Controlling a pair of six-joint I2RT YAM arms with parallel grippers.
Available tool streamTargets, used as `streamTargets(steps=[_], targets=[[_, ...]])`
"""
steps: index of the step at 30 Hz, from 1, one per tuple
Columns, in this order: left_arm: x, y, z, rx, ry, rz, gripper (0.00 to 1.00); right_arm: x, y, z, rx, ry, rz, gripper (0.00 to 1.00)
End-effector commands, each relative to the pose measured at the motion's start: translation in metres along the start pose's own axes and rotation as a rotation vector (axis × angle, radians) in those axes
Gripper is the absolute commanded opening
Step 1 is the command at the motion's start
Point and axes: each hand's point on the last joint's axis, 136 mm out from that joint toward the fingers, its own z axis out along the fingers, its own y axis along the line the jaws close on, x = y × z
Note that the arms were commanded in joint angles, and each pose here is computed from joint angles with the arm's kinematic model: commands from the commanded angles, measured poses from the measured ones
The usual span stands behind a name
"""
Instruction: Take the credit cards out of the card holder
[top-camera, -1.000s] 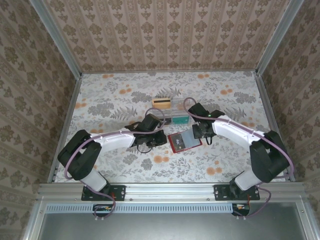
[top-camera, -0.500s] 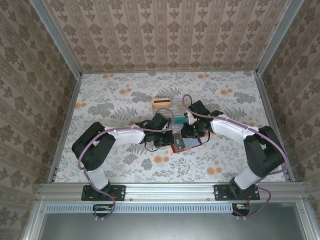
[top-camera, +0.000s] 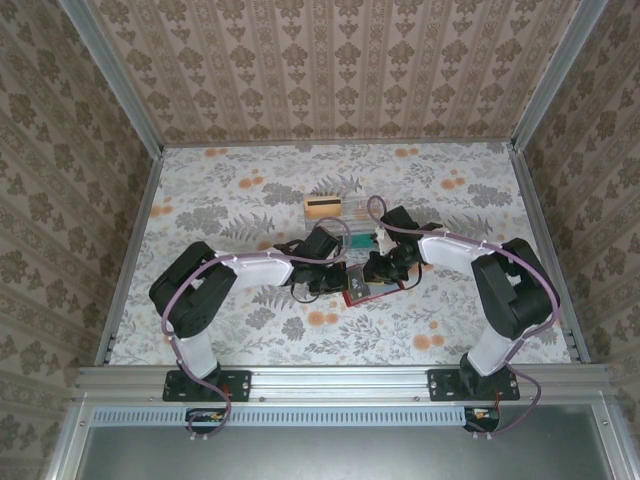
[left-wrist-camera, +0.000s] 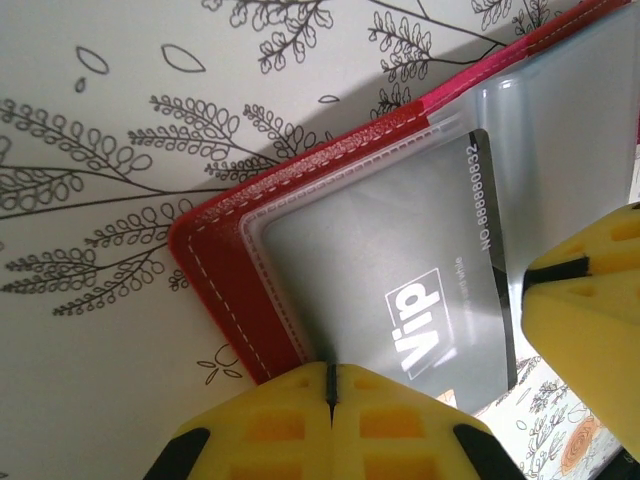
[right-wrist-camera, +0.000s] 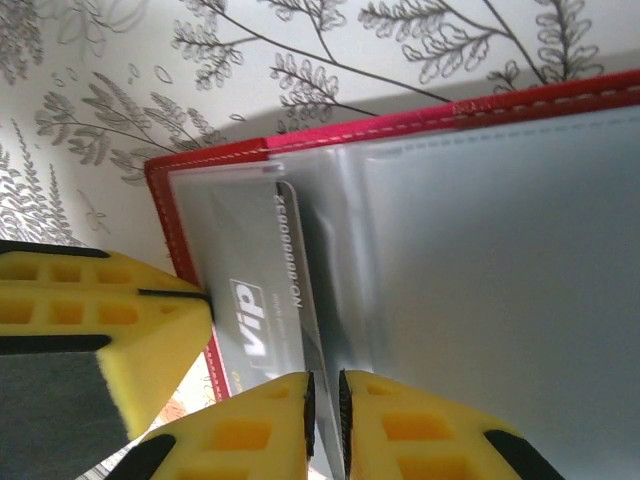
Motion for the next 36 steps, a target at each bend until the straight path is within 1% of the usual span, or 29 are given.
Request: streamTargets(steps=[1, 6, 8, 14, 26, 31, 33, 35, 36], targets=[[0.013, 0.014, 0.006, -0.058, 0.054, 0.003, 0.02, 0.006, -0.002, 0.007, -0.029, 0.032, 0.009, 0.19], [0.013, 0.012, 0.007, -0.057, 0.057, 0.008, 0.01, 0.006, 0.002, 0.011, -0.069, 0.047, 0.014, 0.19], [0.013, 0.012, 0.007, -0.056, 0.056, 0.009, 0.02, 0.007, 0.003, 0.012, -0.077, 0.051, 0.016, 0.17], [0.013, 0.012, 0.005, -0.059, 0.053, 0.012, 0.02, 0.004, -0.003, 0.007, -0.07, 0.039, 0.033, 0.0], [0.012, 0.018, -0.001, -0.081, 0.045, 0.016, 0.01, 0.001, -0.019, -0.01, -0.055, -0.012, 0.071, 0.0], [0.012, 0.018, 0.001, -0.078, 0.046, 0.016, 0.01, 0.001, -0.01, -0.009, -0.116, -0.01, 0.055, 0.0], [0.012, 0.018, 0.001, -0.077, 0.049, 0.019, 0.01, 0.001, -0.005, -0.008, -0.155, -0.009, 0.05, 0.16], [0.012, 0.018, 0.002, -0.077, 0.051, 0.022, 0.0, 0.001, -0.003, -0.004, -0.176, -0.004, 0.049, 0.25], [0.012, 0.018, 0.002, -0.077, 0.052, 0.024, 0.0, 0.001, -0.004, -0.002, -0.18, -0.001, 0.05, 0.27]])
